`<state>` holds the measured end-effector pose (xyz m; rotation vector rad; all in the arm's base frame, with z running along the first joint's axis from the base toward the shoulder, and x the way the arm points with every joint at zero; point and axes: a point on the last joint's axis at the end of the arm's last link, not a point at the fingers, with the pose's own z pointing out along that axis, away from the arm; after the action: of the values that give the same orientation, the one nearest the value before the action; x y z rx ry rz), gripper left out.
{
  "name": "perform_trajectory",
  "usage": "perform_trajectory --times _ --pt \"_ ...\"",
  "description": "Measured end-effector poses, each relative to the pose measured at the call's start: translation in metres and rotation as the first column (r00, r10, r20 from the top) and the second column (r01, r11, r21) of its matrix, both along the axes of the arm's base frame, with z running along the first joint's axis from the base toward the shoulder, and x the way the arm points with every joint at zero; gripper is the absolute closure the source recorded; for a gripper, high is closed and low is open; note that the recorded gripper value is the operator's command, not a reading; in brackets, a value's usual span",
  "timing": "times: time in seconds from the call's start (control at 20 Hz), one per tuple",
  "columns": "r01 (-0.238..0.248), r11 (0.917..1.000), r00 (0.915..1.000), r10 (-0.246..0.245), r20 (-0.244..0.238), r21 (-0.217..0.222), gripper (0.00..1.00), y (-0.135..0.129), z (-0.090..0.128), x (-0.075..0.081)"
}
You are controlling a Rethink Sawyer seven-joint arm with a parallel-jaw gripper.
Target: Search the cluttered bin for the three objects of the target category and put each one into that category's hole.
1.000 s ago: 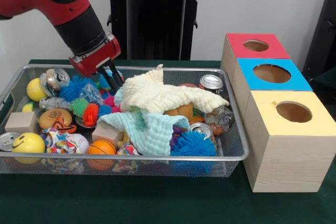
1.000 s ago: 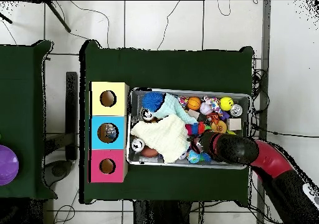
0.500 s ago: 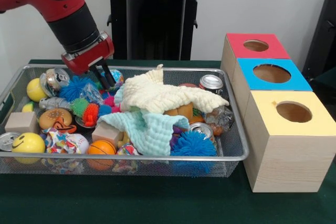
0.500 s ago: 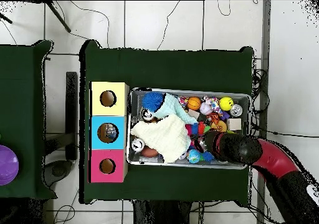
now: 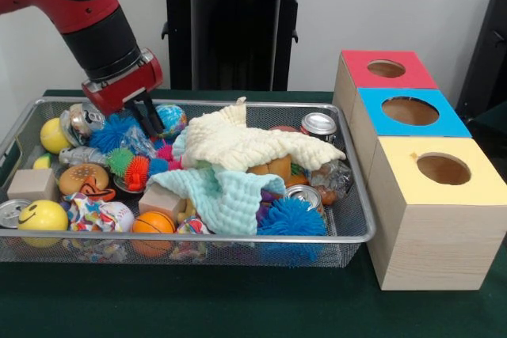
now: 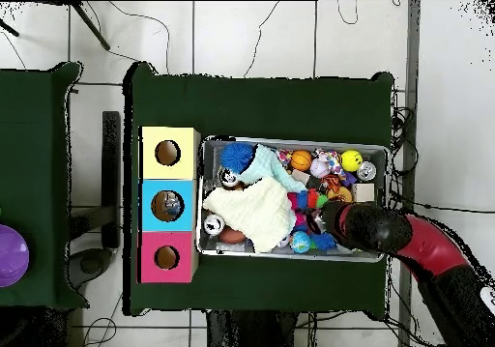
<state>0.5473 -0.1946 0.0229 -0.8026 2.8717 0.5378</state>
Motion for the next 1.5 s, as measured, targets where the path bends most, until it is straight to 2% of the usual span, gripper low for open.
perform_trajectory --times 0.05,1.0,1.5 --pt "0.003 1.0000 1.0000 -0.003 0.002 -0.007 0.00 -0.004 0.001 0.003" --pt "0.020 0.9980 0.9996 -0.019 0.022 -0.060 0.00 -0.028 0.010 0.027" --pt "0.016 0.9989 0.9999 -0.016 -0.006 -0.045 0.00 -0.018 -0.012 0.025"
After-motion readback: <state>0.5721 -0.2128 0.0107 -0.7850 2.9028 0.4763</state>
